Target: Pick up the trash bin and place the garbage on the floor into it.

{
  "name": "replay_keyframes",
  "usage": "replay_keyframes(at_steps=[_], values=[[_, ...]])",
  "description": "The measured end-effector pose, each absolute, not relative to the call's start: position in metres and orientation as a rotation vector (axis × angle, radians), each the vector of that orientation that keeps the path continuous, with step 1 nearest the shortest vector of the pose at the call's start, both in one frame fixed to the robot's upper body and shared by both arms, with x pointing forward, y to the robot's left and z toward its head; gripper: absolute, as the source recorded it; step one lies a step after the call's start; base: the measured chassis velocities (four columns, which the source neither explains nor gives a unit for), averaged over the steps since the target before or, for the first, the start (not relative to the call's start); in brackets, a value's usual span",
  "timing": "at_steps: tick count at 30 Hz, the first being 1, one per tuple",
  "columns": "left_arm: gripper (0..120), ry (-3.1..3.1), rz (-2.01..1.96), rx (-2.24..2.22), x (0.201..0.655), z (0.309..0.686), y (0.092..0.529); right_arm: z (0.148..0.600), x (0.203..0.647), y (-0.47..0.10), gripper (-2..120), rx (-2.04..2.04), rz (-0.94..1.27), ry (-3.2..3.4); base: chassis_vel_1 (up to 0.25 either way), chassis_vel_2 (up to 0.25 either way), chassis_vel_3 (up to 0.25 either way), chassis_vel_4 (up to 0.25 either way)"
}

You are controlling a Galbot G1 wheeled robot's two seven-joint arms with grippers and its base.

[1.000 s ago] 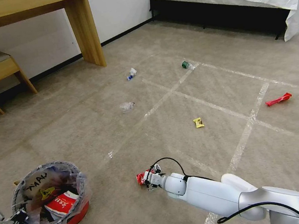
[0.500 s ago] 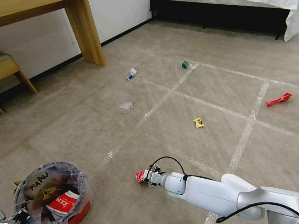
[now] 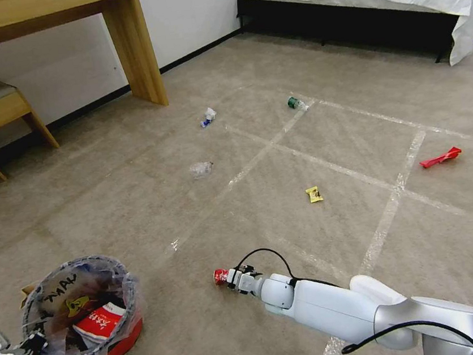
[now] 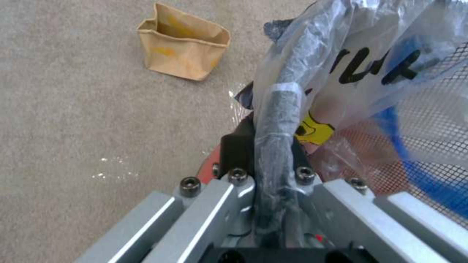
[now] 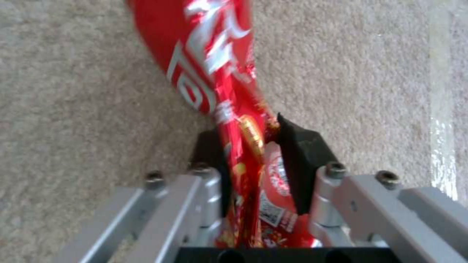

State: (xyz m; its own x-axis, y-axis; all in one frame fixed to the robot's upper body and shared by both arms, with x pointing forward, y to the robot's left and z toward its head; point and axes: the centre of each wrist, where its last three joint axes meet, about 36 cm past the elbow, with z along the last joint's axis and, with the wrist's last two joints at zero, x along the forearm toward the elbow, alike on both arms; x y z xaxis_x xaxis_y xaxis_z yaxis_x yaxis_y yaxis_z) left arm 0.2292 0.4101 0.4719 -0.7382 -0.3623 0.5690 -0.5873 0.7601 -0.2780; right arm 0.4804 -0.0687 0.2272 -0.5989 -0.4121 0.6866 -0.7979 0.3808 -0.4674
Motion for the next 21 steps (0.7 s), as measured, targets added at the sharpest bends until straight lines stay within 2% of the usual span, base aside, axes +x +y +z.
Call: replay_keyframes(at_steps=[2, 6, 17, 21], values=[[0, -2.464, 0.615, 0.715, 0.23, 0.472, 0.41, 0.227, 0.48, -0.071, 13, 1.034, 1.112, -2.194, 0.0, 0.0, 0.0, 0.0], [0, -2.464, 0.613, 0.714, 0.23, 0.472, 0.41, 0.232, 0.481, -0.075, 5, 1.014, 1.091, -2.225, 0.0, 0.0, 0.0, 0.0], [0, -2.468, 0.608, 0.696, 0.231, 0.474, 0.405, 0.276, 0.487, -0.087, 5, 0.962, 0.98, -2.369, 0.0, 0.0, 0.0, 0.0], [0, -2.473, 0.603, 0.686, 0.231, 0.477, 0.403, 0.308, 0.491, -0.114, 5, 0.899, 0.911, -2.442, 0.0, 0.0, 0.0, 0.0]])
